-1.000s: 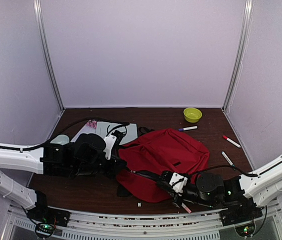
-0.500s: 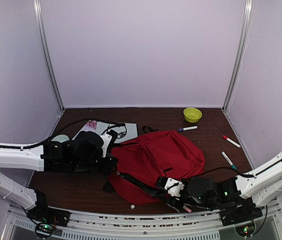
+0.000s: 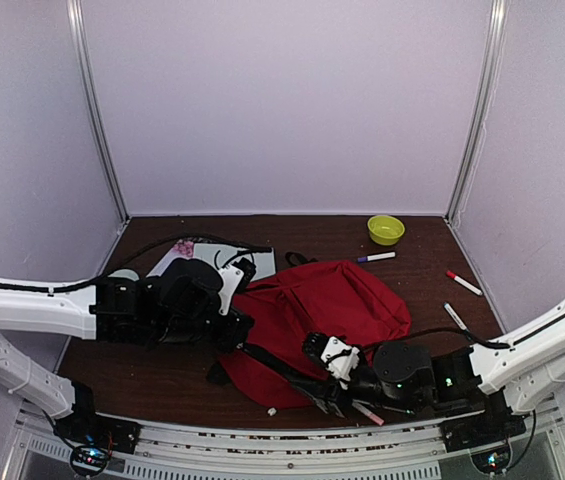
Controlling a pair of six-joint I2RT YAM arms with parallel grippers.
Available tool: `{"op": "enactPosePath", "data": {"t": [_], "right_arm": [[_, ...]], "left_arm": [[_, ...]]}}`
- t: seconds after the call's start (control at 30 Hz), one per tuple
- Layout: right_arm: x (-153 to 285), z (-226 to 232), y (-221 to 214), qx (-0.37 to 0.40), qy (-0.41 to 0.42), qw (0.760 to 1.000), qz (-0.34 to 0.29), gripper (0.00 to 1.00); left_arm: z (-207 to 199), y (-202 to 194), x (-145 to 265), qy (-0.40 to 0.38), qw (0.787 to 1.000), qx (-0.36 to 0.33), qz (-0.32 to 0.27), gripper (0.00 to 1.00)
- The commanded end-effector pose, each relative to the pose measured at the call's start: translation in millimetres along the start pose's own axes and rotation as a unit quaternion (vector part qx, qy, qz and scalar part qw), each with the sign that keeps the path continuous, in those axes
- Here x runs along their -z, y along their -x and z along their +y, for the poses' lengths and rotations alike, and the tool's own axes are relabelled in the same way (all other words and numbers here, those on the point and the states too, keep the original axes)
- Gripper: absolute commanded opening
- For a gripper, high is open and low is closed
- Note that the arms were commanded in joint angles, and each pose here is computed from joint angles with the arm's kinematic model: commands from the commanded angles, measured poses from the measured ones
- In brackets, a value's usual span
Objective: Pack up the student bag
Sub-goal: Hold the largest pocket of the student bag.
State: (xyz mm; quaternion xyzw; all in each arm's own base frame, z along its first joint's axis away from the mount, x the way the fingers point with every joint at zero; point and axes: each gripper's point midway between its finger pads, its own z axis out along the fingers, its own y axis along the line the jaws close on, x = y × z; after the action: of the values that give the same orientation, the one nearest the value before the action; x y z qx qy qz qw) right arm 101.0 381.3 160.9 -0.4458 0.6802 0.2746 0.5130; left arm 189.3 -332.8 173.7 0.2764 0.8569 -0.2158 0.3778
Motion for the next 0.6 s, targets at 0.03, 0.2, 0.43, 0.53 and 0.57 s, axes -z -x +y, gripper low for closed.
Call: {"op": "enactPosePath", "data": {"t": [0.03, 0.2, 0.43, 0.53, 0.57], "right_arm": [[-12, -15, 32, -0.06, -0.057, 0.996, -0.037, 0.57], [-40, -7, 24, -0.074, -0.042, 0.996, 0.009, 0.5], [-62, -8, 10, -0.11, -0.03, 0.993, 0.037, 0.39], [-69, -7, 4, -0.113, -0.023, 0.992, 0.047, 0.36], [-73, -7, -1, -0.112, -0.023, 0.992, 0.055, 0.35]], "left_arm": [[-15, 20, 4, -0.022, 0.999, 0.002, -0.03, 0.0], [-17, 19, 4, -0.023, 0.999, 0.001, -0.029, 0.0], [-18, 18, 5, -0.024, 0.999, 0.003, -0.03, 0.0], [-19, 18, 6, -0.026, 0.999, 0.004, -0.03, 0.0], [-20, 18, 6, -0.026, 0.999, 0.004, -0.031, 0.0]]}}
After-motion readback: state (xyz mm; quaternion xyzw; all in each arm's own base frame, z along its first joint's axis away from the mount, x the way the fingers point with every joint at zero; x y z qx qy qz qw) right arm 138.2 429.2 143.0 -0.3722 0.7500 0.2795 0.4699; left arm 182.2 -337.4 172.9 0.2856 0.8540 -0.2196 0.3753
